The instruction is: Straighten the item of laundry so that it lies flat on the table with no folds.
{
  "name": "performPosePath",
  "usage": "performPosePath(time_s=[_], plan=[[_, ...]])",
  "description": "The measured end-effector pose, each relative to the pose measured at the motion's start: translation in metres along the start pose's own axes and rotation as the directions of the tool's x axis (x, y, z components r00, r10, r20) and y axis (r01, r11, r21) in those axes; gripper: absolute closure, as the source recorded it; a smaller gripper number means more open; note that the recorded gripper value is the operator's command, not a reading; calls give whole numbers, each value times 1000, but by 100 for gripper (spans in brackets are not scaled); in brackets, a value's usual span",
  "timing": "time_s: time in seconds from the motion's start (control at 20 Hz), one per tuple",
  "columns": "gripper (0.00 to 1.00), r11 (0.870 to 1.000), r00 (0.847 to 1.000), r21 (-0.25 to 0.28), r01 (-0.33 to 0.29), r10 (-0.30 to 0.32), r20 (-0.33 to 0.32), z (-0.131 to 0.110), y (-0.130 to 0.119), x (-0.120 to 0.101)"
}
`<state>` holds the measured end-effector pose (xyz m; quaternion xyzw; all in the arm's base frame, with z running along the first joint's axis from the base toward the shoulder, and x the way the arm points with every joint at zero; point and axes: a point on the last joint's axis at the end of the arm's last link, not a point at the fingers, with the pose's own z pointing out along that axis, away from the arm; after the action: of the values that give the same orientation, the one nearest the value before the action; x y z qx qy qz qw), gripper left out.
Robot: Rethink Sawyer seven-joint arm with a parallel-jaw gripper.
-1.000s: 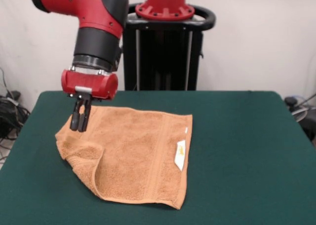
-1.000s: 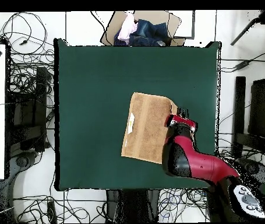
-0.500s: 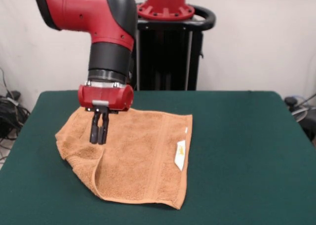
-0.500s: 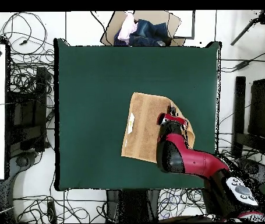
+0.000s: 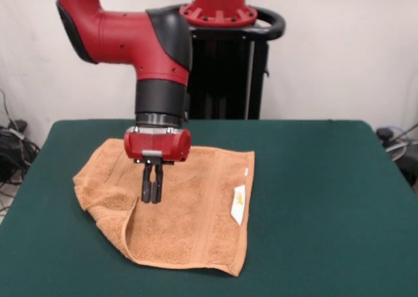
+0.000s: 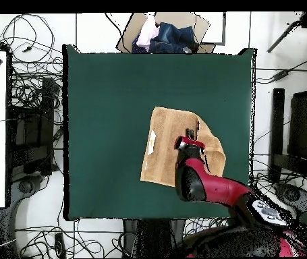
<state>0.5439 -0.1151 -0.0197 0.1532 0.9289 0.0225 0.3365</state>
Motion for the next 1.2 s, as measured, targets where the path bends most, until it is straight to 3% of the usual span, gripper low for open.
performPosePath(time_s=[1.05, 1.2], plan=[[100, 998, 999, -46, -51, 51, -17, 21, 27, 66], [100, 997, 998, -52, -61, 62, 12, 23, 27, 75]])
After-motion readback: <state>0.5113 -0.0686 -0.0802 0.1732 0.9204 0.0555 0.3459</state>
